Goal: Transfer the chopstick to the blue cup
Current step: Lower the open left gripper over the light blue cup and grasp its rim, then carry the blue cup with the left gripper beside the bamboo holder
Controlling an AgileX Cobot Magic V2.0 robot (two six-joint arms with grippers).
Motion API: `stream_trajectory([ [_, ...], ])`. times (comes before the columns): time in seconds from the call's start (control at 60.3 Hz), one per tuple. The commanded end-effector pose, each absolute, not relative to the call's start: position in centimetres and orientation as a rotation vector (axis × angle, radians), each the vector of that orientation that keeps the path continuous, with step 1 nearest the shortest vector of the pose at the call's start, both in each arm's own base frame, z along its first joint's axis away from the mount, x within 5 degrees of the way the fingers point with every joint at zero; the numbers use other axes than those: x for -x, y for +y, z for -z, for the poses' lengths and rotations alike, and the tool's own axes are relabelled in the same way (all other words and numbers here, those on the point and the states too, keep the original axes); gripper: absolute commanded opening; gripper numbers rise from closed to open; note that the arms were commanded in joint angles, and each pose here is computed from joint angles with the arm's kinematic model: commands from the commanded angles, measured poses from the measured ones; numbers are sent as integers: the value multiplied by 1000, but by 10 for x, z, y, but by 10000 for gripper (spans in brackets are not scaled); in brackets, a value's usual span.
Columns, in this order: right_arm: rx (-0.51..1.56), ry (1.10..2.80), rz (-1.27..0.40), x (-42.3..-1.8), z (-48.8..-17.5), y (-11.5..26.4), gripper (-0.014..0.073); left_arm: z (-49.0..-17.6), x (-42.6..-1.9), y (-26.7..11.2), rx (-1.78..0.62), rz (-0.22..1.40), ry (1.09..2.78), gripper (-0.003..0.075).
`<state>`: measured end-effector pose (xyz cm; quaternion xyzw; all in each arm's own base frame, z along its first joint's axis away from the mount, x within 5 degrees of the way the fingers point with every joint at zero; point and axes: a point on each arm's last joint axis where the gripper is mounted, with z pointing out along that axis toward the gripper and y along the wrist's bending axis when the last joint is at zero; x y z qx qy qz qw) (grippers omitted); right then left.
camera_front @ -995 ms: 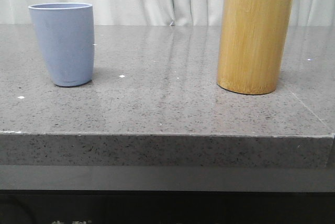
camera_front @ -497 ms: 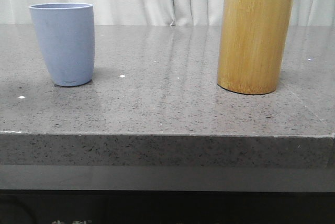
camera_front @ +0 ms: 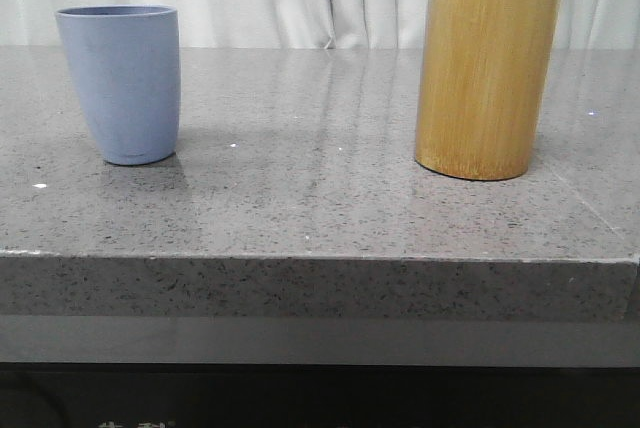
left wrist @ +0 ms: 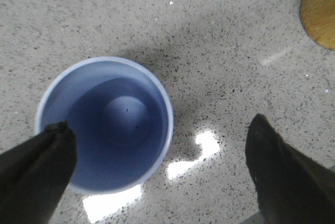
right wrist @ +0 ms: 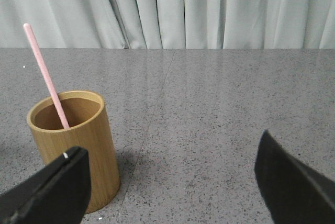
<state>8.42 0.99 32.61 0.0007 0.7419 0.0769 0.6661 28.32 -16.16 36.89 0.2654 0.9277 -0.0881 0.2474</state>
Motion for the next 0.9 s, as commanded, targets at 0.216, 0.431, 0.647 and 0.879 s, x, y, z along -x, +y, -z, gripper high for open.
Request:
stream_trajectory([
  [0.216,-9,1577,-169,-85,-343,9,643,-362,-301,-177,-714,278,2486,640],
  [0.431,-9,1577,-169,-85,-343,9,643,-351,-307,-180,-720,272,2513,479],
  [0.647,-9,1577,-169,-85,-343,9,643,-352,-309,-181,-715,275,2498,78],
  [0.879,-9,1577,-169,-85,-343,9,643,-358,-308,-181,-729,273,2491,-19],
])
